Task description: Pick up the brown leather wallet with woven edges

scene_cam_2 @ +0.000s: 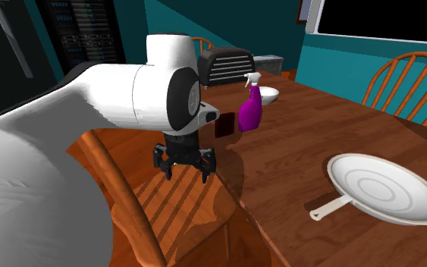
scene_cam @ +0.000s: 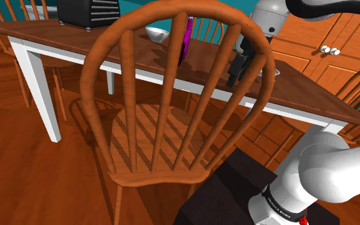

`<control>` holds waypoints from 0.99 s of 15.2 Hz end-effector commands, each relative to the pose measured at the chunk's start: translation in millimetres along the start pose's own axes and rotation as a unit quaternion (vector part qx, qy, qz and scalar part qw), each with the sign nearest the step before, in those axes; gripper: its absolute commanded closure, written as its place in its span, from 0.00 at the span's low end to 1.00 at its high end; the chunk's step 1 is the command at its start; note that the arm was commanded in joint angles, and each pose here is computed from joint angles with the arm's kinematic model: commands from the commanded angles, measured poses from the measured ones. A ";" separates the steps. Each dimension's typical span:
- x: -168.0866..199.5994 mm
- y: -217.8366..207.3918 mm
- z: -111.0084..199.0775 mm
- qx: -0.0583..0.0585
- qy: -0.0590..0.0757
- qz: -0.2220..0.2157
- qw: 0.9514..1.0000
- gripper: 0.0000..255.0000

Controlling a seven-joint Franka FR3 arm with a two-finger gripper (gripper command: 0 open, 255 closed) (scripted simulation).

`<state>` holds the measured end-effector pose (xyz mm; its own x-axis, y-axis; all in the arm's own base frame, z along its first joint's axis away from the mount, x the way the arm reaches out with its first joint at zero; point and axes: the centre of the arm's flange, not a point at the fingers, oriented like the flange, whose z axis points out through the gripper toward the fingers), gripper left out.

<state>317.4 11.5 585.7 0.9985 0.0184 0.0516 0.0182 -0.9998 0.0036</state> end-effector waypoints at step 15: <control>186.1 5.8 -33.4 0.008 -0.019 0.182 0.983 0.00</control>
<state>488.5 14.0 625.3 0.9499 -0.3122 0.0124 -0.3119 -0.9499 -0.0219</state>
